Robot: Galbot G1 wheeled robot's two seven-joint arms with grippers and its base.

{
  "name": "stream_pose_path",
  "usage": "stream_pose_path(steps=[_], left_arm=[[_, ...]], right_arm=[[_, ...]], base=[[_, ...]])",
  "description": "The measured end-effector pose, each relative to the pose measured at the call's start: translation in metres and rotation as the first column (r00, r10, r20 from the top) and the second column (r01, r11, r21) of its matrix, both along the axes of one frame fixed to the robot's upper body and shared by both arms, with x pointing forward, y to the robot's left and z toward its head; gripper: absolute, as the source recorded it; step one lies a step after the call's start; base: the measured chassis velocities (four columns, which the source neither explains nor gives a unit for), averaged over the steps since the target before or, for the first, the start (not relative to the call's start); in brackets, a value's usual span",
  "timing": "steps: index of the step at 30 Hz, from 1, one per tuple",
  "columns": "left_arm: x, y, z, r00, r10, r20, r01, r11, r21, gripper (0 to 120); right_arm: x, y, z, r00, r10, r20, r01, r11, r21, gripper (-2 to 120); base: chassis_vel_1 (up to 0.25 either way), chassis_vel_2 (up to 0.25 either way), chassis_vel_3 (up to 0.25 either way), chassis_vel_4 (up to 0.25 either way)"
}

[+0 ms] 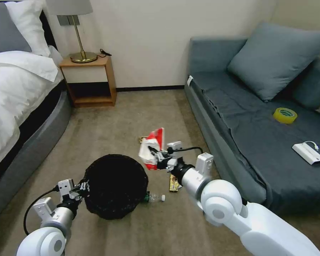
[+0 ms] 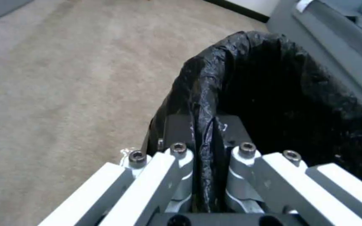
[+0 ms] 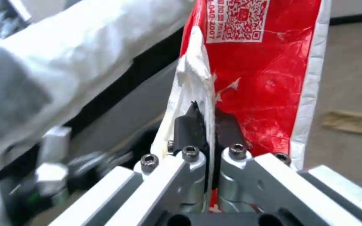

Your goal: Pick up the trash bin, then pick up the garbage on the floor and place it into the trash bin.

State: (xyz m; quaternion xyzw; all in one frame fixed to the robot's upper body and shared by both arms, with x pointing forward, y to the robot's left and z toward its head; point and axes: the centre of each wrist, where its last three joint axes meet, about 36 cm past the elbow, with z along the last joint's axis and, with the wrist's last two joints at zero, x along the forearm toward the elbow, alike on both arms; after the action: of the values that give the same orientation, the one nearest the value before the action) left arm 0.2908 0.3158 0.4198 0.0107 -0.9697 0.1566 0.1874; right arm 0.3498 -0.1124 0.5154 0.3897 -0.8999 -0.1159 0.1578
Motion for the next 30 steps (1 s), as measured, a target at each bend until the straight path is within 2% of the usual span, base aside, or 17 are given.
stream_pose_path(steps=[3,6,12,21,30], left_arm=[[-0.001,-0.002,0.002,1.000,-0.009,0.007,0.009,1.000,-0.005,5],[-0.005,-0.003,0.006,1.000,-0.010,0.016,0.011,1.000,-0.009,5],[-0.007,-0.003,0.009,1.000,-0.014,0.026,0.014,1.000,-0.007,5],[-0.014,0.000,0.015,0.999,-0.022,0.043,0.022,1.000,-0.015,5],[-0.018,0.001,0.012,0.999,-0.022,0.042,0.023,1.000,-0.020,5]], right_arm=[[-0.012,0.013,-0.011,0.998,0.063,-0.019,-0.064,0.998,-0.024,0],[-0.026,0.033,-0.042,0.990,0.128,-0.057,-0.132,0.989,-0.070,0],[-0.034,0.051,-0.065,0.983,0.159,-0.092,-0.168,0.980,-0.108,0],[-0.016,0.087,-0.087,0.985,0.158,-0.074,-0.169,0.970,-0.176,0],[0.002,0.110,-0.068,0.987,0.156,-0.037,-0.160,0.974,-0.161,0]], base=[[0.000,0.000,0.000,0.000],[0.000,0.000,0.000,0.000],[0.000,0.000,0.000,0.000],[0.000,0.000,0.000,0.000],[0.000,0.000,0.000,0.000]])
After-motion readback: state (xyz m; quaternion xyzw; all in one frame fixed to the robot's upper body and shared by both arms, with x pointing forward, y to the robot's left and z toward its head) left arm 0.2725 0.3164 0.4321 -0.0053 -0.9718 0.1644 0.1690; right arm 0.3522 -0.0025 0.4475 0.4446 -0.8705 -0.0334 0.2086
